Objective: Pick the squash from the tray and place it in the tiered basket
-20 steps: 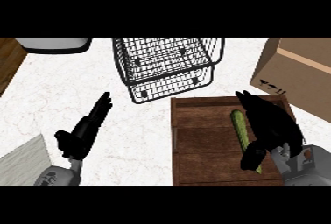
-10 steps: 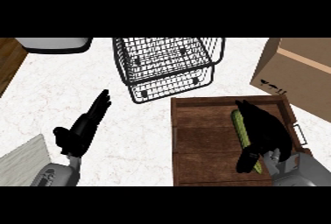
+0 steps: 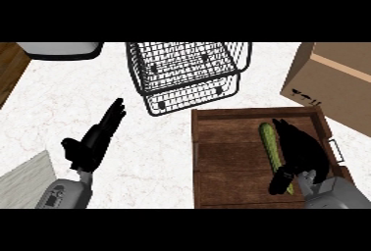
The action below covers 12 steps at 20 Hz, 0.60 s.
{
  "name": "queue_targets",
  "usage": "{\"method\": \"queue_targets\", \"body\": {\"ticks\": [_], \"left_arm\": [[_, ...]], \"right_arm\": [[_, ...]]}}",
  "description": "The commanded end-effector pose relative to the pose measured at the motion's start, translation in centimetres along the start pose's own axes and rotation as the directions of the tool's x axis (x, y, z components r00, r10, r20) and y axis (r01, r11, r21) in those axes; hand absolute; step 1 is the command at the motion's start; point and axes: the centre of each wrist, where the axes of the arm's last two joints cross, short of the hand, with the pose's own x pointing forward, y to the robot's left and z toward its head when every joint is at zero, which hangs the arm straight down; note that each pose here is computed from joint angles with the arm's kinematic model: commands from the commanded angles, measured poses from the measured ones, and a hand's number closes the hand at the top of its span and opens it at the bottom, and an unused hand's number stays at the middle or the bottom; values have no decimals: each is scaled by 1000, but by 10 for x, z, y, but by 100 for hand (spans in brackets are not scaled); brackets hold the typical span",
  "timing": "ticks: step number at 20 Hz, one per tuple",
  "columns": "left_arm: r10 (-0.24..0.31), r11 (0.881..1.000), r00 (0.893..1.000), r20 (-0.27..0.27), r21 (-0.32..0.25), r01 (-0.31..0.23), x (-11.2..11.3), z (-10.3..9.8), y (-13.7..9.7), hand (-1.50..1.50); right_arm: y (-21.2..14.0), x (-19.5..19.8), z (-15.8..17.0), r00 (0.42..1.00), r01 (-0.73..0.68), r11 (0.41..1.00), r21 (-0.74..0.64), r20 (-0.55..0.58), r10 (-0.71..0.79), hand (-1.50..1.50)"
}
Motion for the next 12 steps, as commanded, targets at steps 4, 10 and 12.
{"method": "queue_targets", "body": {"ticks": [4, 10, 12], "left_arm": [[1, 1000, 1000, -1, 0, -1, 16, 2, 9, 0], [-9, 1000, 1000, 1, -8, 9, -15, 11, -20, 0], [-6, 1000, 1000, -16, -3, 5, 2, 11, -6, 0]], "right_arm": [[16, -24, -4, 998, -15, 999, 39, -63, 17, -150], [46, 10, -26, 999, -8, 999, 38, -38, 10, -150], [30, 4, -32, 999, 52, 998, 31, -11, -52, 150]]}}
